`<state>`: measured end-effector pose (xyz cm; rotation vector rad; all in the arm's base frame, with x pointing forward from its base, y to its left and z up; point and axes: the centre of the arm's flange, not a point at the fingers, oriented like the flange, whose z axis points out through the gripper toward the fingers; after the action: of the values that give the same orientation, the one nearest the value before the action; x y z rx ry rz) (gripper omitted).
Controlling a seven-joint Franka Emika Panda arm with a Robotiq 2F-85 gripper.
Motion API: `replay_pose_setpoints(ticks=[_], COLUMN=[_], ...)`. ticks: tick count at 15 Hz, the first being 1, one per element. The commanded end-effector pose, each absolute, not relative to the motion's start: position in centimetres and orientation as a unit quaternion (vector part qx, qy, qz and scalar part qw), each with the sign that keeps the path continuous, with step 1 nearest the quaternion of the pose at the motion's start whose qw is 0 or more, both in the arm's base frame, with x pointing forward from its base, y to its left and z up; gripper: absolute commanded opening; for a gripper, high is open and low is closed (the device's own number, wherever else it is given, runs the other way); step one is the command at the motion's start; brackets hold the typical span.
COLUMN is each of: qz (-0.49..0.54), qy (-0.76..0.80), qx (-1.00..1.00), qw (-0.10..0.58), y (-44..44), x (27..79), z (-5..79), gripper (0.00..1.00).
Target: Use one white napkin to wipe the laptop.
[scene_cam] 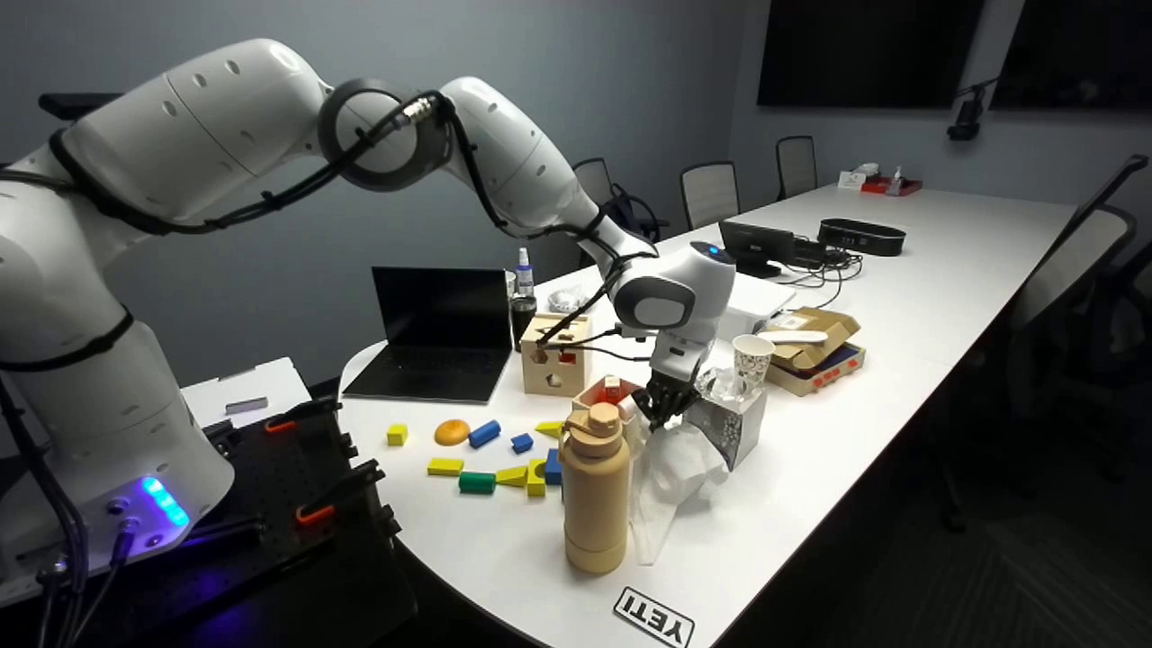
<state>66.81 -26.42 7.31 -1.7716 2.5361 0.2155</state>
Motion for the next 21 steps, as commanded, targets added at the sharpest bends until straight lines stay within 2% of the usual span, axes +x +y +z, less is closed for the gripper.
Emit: replay_pose_setpoints(ticks=[1, 7, 11, 17, 21], qz=[0.111, 0.218, 0.263, 0.313, 0.335], qy=[0.829, 0.728, 0.646, 0.511, 0.417], qx=[-0.548, -0.645, -0.708, -0.784, -0.817], qw=[0.029, 0.079, 0.109, 0.162, 0.216], y=[-24.2, -18.2, -13.2, -5.7, -1.7], x=[64.3, 64.4, 65.4, 67.8, 67.2], z=[15.3, 25.0, 28.2, 24.6, 20.0], gripper=[0.00, 0.00, 0.00, 0.00, 0.00])
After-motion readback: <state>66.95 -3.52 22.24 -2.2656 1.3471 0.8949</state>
